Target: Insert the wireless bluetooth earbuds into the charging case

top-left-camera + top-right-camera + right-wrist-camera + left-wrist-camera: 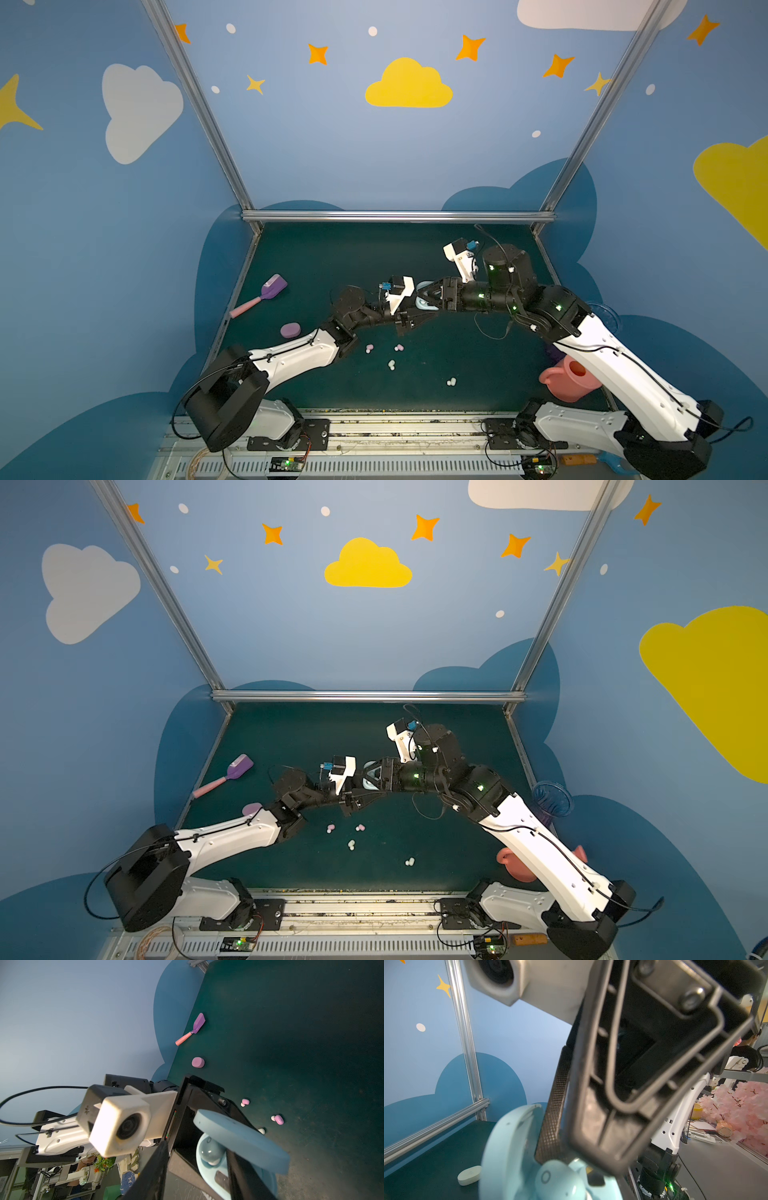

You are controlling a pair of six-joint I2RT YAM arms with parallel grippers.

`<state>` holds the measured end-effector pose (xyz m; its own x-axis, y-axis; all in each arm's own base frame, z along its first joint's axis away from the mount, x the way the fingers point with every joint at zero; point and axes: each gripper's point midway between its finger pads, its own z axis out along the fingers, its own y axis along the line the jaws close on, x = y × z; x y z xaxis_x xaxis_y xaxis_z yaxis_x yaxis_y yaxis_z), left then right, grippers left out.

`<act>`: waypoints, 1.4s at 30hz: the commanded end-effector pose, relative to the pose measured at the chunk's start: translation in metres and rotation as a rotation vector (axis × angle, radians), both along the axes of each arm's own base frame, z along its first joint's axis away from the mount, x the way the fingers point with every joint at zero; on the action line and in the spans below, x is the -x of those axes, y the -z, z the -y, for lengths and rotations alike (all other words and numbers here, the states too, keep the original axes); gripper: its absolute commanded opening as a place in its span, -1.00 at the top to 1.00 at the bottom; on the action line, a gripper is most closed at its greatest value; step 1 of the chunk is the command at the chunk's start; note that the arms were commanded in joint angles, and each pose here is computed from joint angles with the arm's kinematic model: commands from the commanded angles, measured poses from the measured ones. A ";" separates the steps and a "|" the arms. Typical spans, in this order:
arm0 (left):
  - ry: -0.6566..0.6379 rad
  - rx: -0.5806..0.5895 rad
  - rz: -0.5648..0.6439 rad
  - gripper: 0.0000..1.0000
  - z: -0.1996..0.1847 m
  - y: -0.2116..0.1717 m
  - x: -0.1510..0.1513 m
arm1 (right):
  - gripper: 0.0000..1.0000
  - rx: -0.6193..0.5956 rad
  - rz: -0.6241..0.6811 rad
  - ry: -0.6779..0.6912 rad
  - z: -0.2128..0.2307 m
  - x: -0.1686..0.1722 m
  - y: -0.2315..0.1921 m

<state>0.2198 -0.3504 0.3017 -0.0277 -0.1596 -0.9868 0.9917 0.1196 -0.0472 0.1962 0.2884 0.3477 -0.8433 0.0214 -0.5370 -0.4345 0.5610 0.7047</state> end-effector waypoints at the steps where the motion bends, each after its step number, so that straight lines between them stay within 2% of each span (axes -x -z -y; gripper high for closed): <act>1: 0.015 0.045 0.057 0.93 -0.003 -0.022 0.008 | 0.11 -0.019 0.024 -0.015 0.000 0.002 -0.011; 11: 0.012 0.046 0.055 0.93 -0.003 -0.024 0.007 | 0.11 0.030 0.021 0.040 0.015 0.002 -0.003; 19: 0.010 0.030 0.046 0.93 -0.002 -0.018 0.006 | 0.11 0.031 0.036 0.037 0.022 0.010 -0.017; 29: 0.034 -0.032 0.029 0.93 -0.004 -0.005 0.013 | 0.10 0.157 0.093 0.096 0.044 -0.003 -0.032; 36: 0.034 -0.035 0.048 0.93 -0.008 -0.008 0.020 | 0.12 0.198 0.062 0.086 0.031 -0.025 -0.030; 42: 0.031 -0.030 0.056 0.93 -0.010 -0.011 0.022 | 0.16 0.160 0.029 0.031 0.012 -0.026 -0.029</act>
